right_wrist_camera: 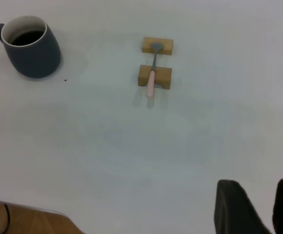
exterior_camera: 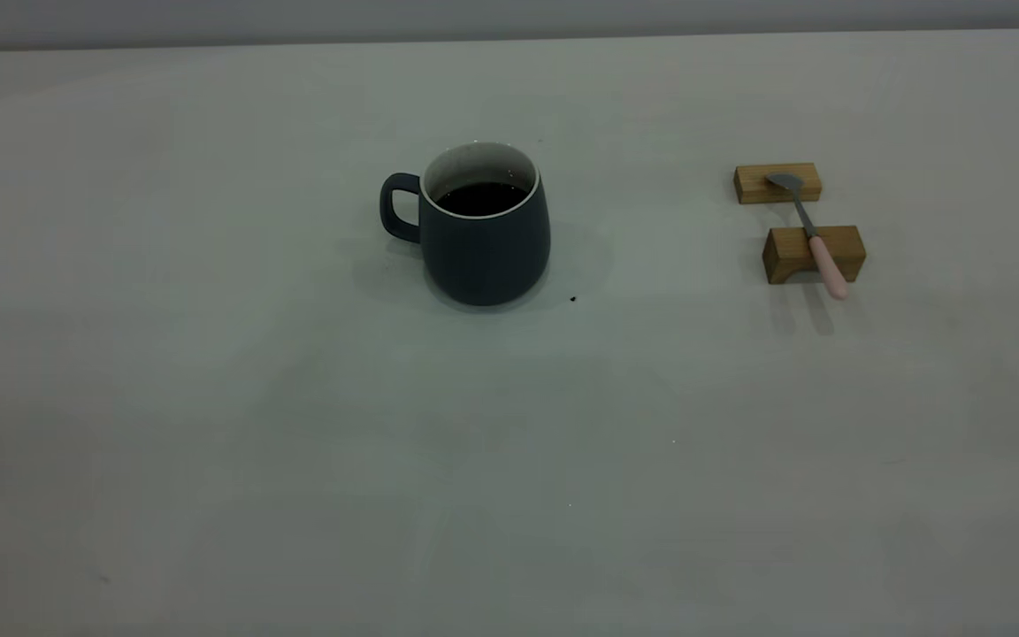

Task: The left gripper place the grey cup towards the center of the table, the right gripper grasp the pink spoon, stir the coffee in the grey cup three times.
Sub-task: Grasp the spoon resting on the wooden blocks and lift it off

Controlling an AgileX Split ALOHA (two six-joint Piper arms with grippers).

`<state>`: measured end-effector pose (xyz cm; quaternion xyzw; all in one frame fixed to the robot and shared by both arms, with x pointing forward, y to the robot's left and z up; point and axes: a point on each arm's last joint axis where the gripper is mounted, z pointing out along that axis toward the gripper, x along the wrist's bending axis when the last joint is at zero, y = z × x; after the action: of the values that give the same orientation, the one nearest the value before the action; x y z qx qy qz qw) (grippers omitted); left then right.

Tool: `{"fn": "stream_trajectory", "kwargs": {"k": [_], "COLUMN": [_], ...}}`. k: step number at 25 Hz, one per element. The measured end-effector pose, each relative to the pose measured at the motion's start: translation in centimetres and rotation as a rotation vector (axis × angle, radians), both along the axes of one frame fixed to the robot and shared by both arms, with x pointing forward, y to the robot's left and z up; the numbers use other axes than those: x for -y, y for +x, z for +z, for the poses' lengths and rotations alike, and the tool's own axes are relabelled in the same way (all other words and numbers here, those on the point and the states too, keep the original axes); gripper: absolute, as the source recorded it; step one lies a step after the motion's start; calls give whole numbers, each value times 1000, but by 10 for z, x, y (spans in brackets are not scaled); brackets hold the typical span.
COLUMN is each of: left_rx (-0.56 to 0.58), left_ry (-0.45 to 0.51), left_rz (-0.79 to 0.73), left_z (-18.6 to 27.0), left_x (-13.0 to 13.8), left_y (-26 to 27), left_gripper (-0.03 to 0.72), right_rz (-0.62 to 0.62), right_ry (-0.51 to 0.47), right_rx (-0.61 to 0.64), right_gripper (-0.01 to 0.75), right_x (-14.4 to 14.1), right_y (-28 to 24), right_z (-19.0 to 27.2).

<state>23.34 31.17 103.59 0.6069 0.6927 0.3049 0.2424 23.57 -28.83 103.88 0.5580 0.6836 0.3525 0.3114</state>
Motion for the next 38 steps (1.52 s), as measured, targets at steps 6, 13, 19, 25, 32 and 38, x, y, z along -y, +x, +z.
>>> {"fn": "stream_trajectory", "kwargs": {"k": [6,13,19,25,32,38], "left_rx": [81,93,93,93,93,93], "left_ry": [-4,-4,-5,-5,-5,-5], "left_rz": [-2,-44,-51,-51,-51,-51], "left_z": [-2,-3,-3,-3,-3,-3], "left_x": [1,3,4,4,4,4], "left_y": [-10,-12,-12,-12,-12,-12], "left_gripper": [469,469,469,469,469,469], "right_rz": [0,0,0,0,-1,15], "right_ry": [0,0,0,0,1,30], "right_rx": [0,0,0,0,0,-1], "right_gripper": [238,238,238,238,238,238], "right_x": [0,0,0,0,0,-3], "right_y": [0,0,0,0,0,0], "right_z": [0,0,0,0,0,0]}}
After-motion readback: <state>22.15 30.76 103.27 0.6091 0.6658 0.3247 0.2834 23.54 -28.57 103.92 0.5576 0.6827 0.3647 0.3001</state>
